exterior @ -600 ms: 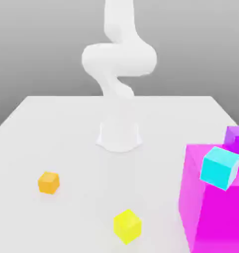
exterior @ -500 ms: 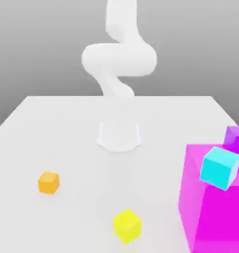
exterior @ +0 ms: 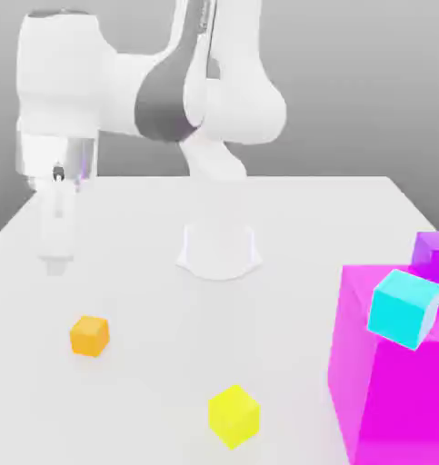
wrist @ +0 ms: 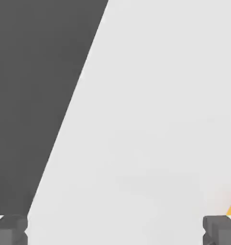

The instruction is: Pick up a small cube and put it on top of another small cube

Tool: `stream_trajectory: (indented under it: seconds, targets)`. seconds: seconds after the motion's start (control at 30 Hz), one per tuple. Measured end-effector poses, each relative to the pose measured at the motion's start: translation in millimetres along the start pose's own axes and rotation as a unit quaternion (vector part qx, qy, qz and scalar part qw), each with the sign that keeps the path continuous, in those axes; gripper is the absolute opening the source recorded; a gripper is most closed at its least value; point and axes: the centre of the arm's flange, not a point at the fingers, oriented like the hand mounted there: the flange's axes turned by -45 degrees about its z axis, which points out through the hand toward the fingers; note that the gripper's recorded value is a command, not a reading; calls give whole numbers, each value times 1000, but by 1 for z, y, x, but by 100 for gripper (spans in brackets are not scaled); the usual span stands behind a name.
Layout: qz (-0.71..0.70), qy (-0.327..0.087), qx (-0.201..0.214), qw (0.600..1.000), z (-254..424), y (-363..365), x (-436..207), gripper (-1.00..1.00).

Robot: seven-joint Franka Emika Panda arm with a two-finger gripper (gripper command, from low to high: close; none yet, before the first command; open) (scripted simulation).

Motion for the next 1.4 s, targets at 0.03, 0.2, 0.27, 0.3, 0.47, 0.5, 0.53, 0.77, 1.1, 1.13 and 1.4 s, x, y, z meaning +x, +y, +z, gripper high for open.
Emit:
stream_trajectory:
  seconds: [0.03, 0.2, 0.27, 0.3, 0.47, 0.5, 0.53, 0.77, 1.1, 1.13, 1.4]
  targets:
    - [35, -8, -13, 999, 16, 15, 1, 0]
    - [178, -35, -67, 981, 81, 84, -1, 0]
    - [180, -37, -70, 981, 99, 86, -6, 0]
    - [180, -37, -71, 980, 108, 87, -7, 0]
    - [181, -37, -72, 980, 139, 92, -12, -100]
    - [181, -37, -71, 980, 139, 92, -12, -100]
    - [181, -37, -71, 980, 139, 92, -12, -100]
    - [181, -37, -70, 980, 119, 88, -9, -100]
    - [5, -49, -60, 997, 43, -24, -41, -100]
    - [-36, -52, -58, 996, 33, -47, -57, -100]
    - [-309, -69, -39, 948, -67, -175, -195, -100]
